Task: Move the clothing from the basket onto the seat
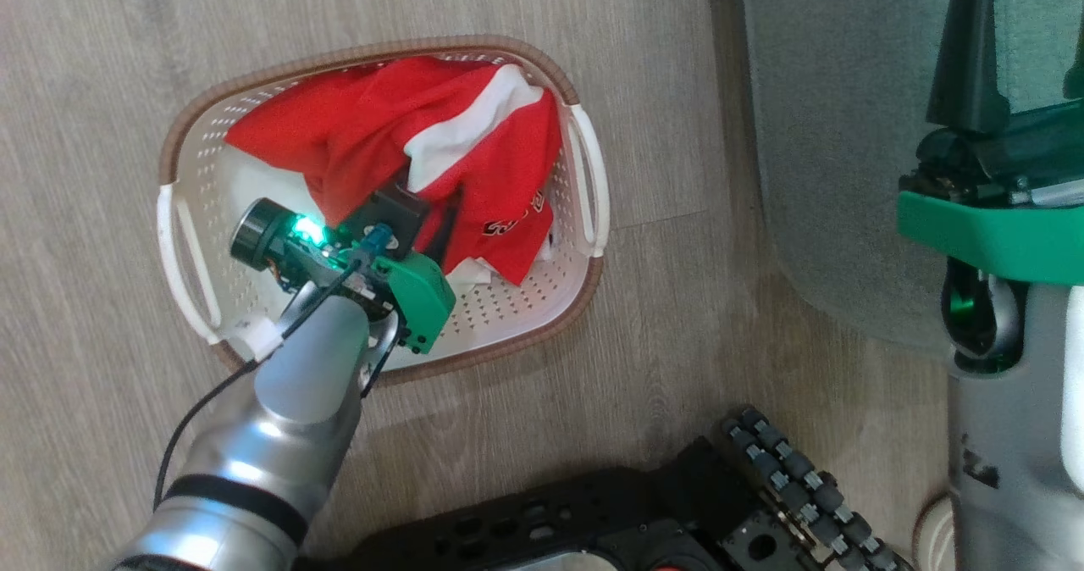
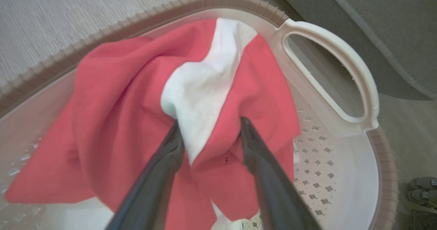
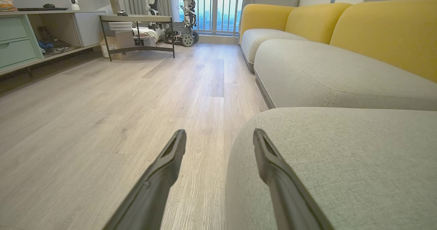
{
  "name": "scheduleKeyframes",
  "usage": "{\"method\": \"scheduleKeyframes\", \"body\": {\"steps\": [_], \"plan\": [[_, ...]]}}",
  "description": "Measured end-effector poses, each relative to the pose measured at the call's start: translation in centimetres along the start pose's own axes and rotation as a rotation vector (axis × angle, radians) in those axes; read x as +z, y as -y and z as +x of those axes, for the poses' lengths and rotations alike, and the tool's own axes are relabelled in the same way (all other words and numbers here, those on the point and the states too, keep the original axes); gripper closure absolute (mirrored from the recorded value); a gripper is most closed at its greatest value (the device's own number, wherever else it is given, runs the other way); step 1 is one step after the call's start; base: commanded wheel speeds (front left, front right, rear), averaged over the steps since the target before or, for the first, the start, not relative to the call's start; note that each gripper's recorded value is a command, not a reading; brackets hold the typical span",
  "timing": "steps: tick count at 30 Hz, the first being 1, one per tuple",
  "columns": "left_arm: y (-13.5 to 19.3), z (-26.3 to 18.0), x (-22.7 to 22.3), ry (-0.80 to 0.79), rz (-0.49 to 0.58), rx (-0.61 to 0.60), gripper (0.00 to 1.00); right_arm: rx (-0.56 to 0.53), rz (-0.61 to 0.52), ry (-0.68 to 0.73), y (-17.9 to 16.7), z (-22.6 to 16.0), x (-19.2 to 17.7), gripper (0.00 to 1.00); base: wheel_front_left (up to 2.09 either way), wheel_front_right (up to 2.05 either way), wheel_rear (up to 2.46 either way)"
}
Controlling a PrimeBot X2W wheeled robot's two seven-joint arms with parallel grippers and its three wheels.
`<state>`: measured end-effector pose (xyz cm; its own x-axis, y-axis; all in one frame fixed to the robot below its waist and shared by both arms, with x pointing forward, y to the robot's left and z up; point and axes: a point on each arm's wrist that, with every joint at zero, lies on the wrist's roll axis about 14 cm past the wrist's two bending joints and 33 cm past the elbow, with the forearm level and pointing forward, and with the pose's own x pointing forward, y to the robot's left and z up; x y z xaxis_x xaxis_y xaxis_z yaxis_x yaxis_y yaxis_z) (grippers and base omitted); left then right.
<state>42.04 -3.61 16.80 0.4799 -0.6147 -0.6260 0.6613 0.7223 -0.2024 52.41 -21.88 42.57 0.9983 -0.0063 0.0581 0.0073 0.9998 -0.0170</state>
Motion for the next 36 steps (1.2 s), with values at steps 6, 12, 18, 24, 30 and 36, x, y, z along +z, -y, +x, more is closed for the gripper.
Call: {"method": "scheduleKeyframes", "body": {"steps": [6,12,18,24,30,36], "plan": [[-0.3,0.1,0.7,0.008,-0.002,0.011,1.0,-0.001,0.006,0.014,0.0,-0.1,0.7,0.0,0.0,0.0,0.0],[-1.0,-1.0,4.1,0.103,-0.049,0.049,1.0,0.01,0.023,0.028,-0.6,-0.1,1.6,0.0,0.0,0.0,0.0],[-0.3,-4.1,8.9,0.248,-0.037,0.068,1.0,0.033,0.044,0.047,-1.6,-0.7,3.5,0.0,0.0,0.0,0.0],[0.5,-8.7,12.9,0.378,-0.007,0.103,1.0,0.044,0.061,0.053,-2.3,-2.4,5.4,0.0,0.0,0.0,0.0],[1.0,-14.3,16.5,0.504,0.04,0.159,1.0,0.044,0.077,0.062,-2.6,-5.3,7.7,0.0,0.0,0.0,0.0],[2.1,-19.8,19.1,0.611,0.099,0.211,1.0,0.038,0.088,0.051,-2.6,-9.5,9.0,0.0,0.0,0.0,0.0]]}}
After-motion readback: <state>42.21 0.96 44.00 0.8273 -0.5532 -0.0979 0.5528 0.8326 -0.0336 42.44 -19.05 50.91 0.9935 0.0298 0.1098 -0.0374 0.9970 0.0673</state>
